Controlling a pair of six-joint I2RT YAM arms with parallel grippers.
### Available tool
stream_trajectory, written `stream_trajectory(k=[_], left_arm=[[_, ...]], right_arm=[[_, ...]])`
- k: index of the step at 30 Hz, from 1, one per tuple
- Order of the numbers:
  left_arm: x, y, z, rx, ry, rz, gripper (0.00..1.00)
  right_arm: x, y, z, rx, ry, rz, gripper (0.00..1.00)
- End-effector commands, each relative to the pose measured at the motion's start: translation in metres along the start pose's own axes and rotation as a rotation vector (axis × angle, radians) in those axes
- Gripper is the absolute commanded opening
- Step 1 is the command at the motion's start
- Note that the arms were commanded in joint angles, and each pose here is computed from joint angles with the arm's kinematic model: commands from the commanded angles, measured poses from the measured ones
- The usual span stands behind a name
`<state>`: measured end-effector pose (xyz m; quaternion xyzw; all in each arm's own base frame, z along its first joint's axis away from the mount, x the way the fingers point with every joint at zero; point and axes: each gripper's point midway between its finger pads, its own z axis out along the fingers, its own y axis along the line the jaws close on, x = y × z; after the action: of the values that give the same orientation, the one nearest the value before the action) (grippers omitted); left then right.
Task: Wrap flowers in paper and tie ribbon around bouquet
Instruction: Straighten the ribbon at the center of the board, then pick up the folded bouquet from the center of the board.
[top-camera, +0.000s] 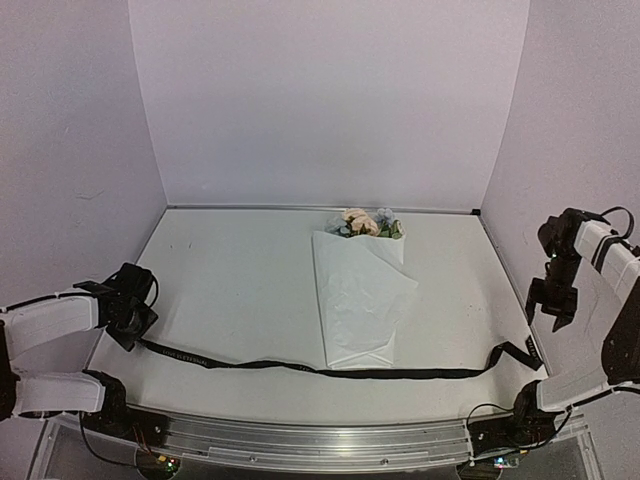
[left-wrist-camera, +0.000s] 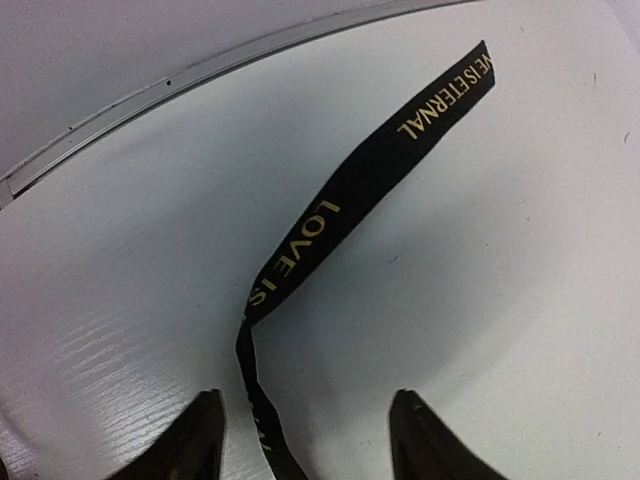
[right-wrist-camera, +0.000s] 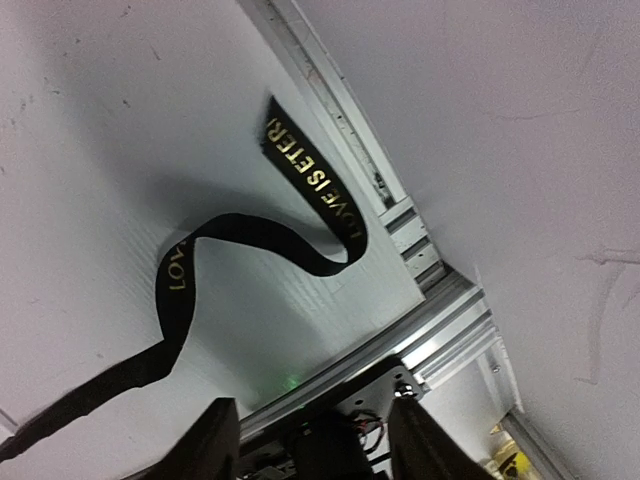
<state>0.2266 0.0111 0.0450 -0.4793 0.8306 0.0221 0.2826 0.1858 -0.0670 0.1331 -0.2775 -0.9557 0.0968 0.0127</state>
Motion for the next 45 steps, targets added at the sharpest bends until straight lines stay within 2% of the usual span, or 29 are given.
stream_trajectory(k=[1,6,11,18,24,27,33,41,45], left_arm=[[-0.017,-0.044,-0.023,0.165,-0.017,0.041,0.75],[-0.037,-0.08,-0.052,0.293,-0.07,0.159,0.86],[-0.029,-0.118,-0.073,0.403,-0.054,0.297,0.88],[0.03,-0.171,-0.091,0.668,0.123,0.422,0.85],[0.101,-0.212,-0.11,0.918,0.345,0.544,0.81],[0.13,-0.234,-0.124,1.028,0.418,0.6,0.78],[0.186,-0.272,-0.144,1.152,0.537,0.719,0.7],[0.257,-0.295,-0.137,1.183,0.682,0.802,0.69],[0.284,-0.3,-0.132,1.183,0.729,0.837,0.68]], right_arm=[[0.037,0.033,-0.01,-0.191,0.135,0.007,0.68],[0.042,0.084,-0.013,-0.309,0.107,-0.118,0.8],[0.042,0.161,-0.009,-0.52,0.078,-0.144,0.86],[0.046,0.244,0.01,-0.635,0.072,-0.153,0.87],[0.049,0.297,0.016,-0.683,0.056,-0.206,0.85],[0.045,0.316,0.023,-0.704,0.067,-0.2,0.83],[0.043,0.337,0.033,-0.737,0.113,-0.162,0.71],[0.047,0.344,0.043,-0.756,0.161,-0.119,0.53],[0.049,0.346,0.043,-0.765,0.177,-0.108,0.37]])
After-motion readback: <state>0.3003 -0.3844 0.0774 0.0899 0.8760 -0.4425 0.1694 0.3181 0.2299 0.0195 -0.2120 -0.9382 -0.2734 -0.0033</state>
